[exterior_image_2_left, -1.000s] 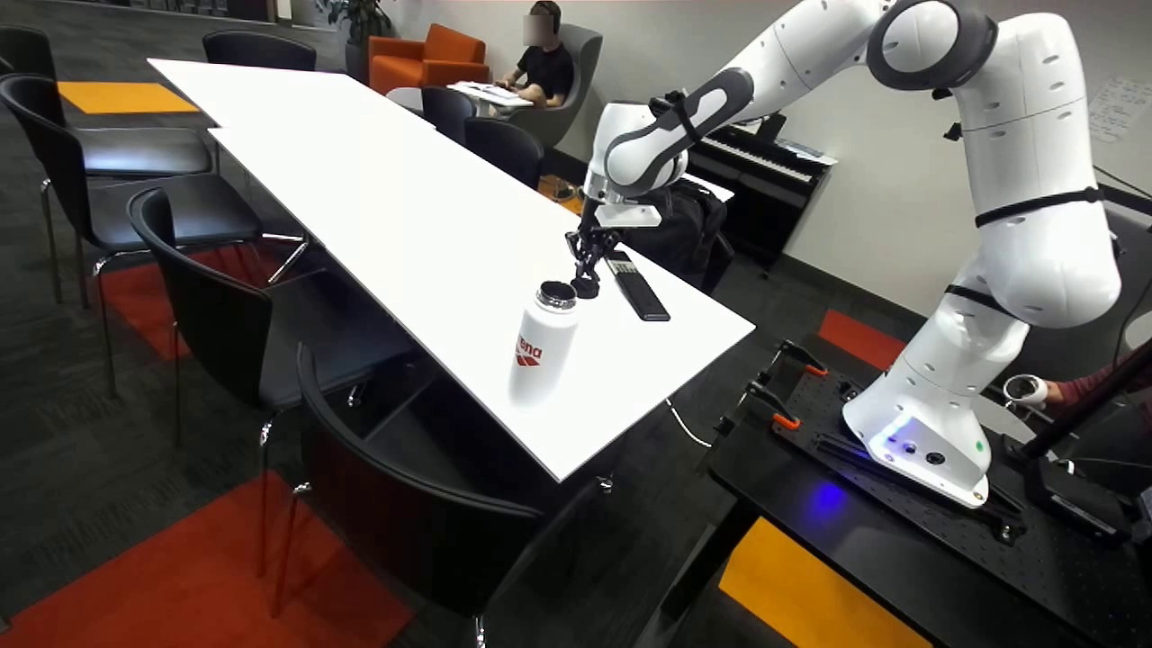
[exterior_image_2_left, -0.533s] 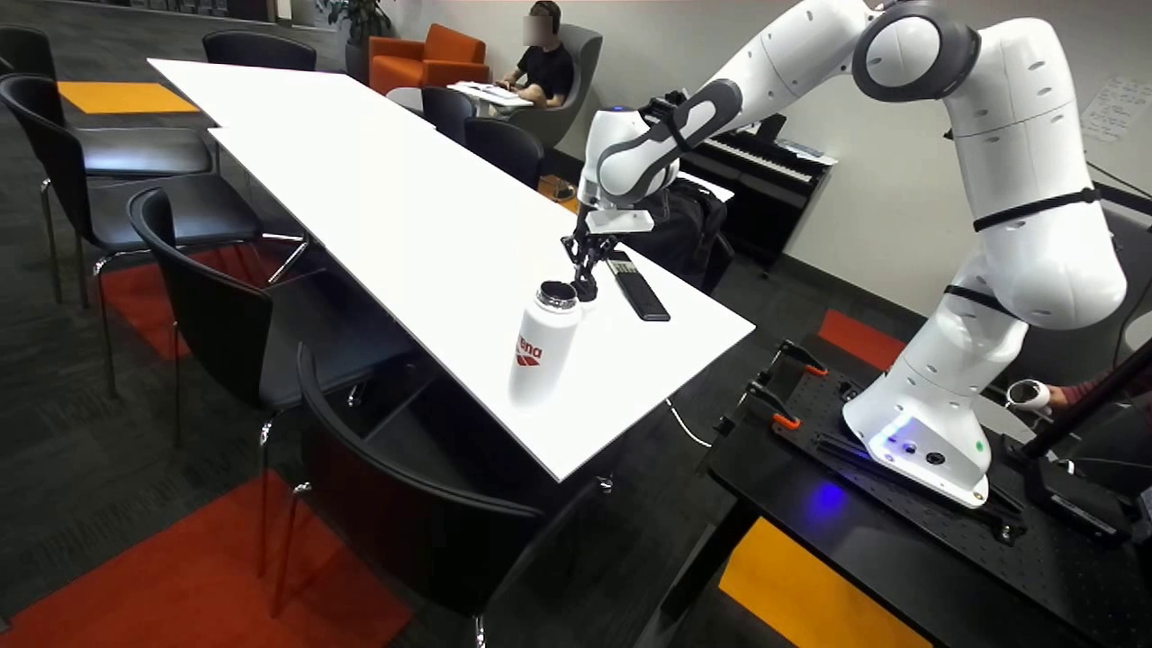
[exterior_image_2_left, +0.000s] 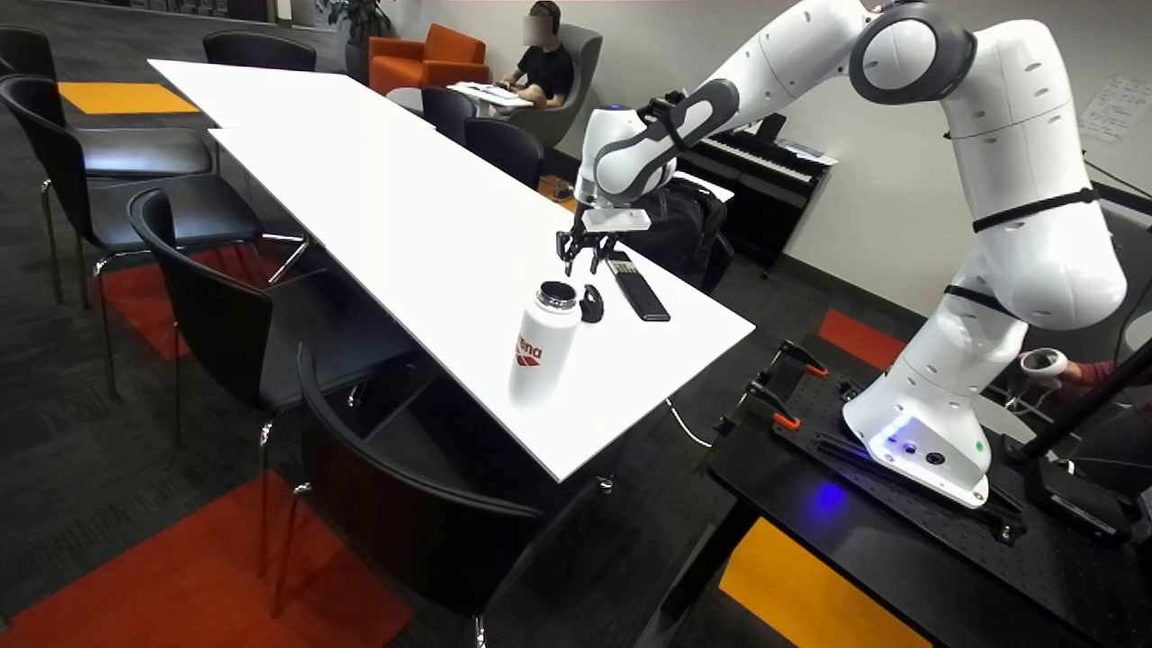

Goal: Pick up the black lid off the white bottle and put it on the table.

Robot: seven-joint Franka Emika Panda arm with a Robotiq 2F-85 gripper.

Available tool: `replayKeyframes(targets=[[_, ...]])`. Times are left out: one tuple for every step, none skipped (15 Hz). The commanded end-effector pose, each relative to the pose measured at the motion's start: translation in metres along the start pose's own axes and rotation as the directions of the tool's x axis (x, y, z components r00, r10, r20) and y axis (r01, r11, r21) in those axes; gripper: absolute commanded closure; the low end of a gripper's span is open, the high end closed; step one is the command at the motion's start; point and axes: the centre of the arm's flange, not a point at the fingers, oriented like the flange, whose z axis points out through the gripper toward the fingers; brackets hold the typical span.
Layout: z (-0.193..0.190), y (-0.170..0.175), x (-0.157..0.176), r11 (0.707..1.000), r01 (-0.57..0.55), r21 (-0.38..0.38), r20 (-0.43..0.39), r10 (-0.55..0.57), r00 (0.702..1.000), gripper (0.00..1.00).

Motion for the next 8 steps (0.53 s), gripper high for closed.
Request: replayKeyframes(targets=[[-0.002,-0.007,0.006,0.999,0.023,0.042,-0.008,-0.023,1.000,0.03],[-0.002,-0.009,0.007,0.998,0.042,0.057,-0.020,-0.040,0.999,0.00],[-0.043,0.011,-0.022,0.994,0.080,0.075,-0.030,-0.078,0.996,0.00],[-0.055,0.013,-0.028,0.989,0.114,0.090,-0.044,-0.110,0.993,0.00],[-0.072,0.017,-0.036,0.983,0.154,0.098,-0.071,-0.147,0.987,0.00],[-0.087,0.019,-0.042,0.976,0.192,0.102,-0.096,-0.182,0.979,0.00],[-0.102,0.022,-0.048,0.969,0.221,0.109,-0.115,-0.209,0.971,0.00],[-0.119,0.025,-0.055,0.961,0.251,0.112,-0.136,-0.236,0.962,0.00]])
